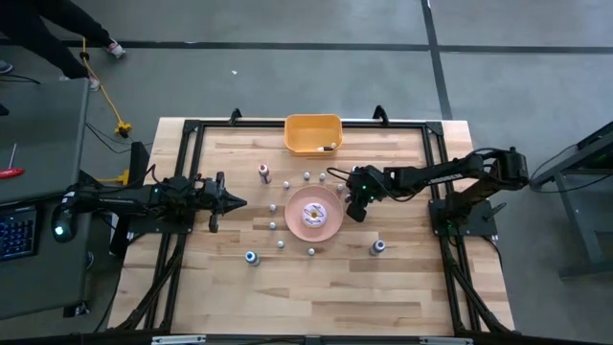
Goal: Pick & Place food coloring
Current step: Put the small black food coloring bottle into the orange bin
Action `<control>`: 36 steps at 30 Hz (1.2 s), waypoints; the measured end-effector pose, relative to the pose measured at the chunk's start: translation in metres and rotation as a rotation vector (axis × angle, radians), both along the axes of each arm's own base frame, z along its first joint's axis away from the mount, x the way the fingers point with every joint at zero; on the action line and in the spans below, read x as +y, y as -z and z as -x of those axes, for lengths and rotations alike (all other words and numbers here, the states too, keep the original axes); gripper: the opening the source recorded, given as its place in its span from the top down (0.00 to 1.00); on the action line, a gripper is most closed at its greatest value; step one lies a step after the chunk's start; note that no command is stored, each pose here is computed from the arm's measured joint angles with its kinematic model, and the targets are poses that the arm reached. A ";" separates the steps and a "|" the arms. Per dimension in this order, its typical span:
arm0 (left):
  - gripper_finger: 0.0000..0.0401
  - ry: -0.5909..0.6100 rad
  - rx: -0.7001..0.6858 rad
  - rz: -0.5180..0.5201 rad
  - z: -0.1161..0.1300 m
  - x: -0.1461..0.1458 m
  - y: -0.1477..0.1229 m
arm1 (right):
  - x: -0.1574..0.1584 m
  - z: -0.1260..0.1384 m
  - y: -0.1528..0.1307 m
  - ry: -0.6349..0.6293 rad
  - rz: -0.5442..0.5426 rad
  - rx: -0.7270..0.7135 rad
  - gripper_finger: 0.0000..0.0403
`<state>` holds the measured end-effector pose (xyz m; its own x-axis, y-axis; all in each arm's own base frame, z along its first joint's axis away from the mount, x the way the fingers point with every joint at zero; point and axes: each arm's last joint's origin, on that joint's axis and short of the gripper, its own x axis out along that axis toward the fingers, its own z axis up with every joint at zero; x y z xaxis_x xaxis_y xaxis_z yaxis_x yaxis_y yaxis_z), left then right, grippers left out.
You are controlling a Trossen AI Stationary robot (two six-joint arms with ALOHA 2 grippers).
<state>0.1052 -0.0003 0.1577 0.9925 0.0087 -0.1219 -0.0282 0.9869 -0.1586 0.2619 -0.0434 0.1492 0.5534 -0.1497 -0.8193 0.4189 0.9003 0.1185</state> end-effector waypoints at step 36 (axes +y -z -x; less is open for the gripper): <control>1.00 0.001 0.000 0.000 0.000 0.000 0.000 | -0.010 -0.032 -0.150 0.068 0.155 -0.012 0.89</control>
<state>0.1052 -0.0003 0.1576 0.9925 0.0081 -0.1222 -0.0276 0.9870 -0.1586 0.2936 -0.0534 0.2997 0.5477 -0.3109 -0.7768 0.4784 0.8780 -0.0141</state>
